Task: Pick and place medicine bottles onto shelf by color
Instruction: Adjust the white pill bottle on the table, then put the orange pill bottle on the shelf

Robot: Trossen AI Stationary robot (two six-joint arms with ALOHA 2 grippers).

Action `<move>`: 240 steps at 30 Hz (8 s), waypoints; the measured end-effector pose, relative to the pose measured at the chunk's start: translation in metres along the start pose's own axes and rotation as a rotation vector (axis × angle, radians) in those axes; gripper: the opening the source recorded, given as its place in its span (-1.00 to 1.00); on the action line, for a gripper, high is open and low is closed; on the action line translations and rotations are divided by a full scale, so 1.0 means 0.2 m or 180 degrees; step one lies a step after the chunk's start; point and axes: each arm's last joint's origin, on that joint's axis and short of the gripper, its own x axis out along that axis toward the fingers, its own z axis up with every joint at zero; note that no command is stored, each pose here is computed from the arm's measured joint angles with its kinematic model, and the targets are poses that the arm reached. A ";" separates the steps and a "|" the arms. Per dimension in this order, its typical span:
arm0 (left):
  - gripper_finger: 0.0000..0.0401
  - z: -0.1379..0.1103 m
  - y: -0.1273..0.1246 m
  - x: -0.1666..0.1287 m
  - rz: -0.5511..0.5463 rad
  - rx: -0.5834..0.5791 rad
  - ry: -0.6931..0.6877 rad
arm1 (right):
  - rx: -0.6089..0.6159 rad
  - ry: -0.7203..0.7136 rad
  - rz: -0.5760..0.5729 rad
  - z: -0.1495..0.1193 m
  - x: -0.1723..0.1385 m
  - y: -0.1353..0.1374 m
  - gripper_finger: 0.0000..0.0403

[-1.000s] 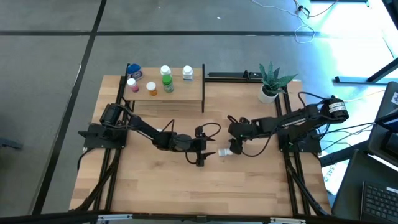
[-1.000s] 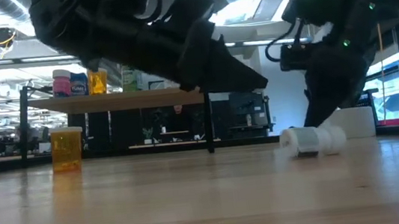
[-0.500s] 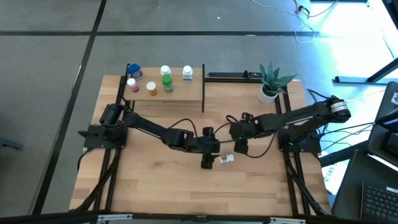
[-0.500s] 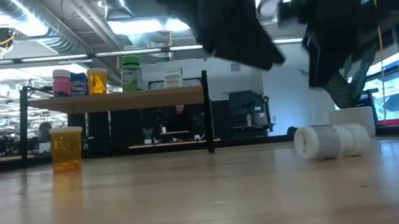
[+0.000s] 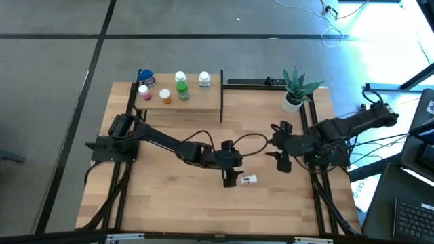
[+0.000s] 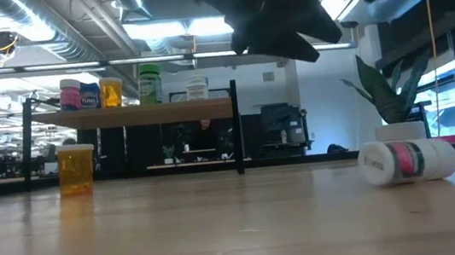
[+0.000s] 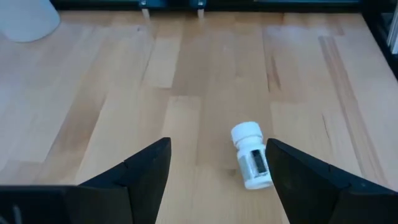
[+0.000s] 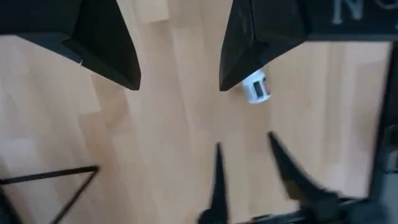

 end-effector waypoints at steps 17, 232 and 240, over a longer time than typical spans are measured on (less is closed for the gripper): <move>0.28 -0.03 -0.15 -0.06 0.0321 -0.0281 -0.0095 | -0.0547 0.0716 0.0591 -0.23 0.35 0.18 0.09; 0.28 -0.12 0.08 -1.06 0.1043 -0.0861 0.2509 | -0.0673 0.0326 -0.0207 0.85 0.28 0.60 0.19; 0.28 -0.16 0.26 -1.02 0.0708 -0.0969 0.2809 | -0.0532 -0.0120 -0.0581 0.88 0.08 0.52 0.19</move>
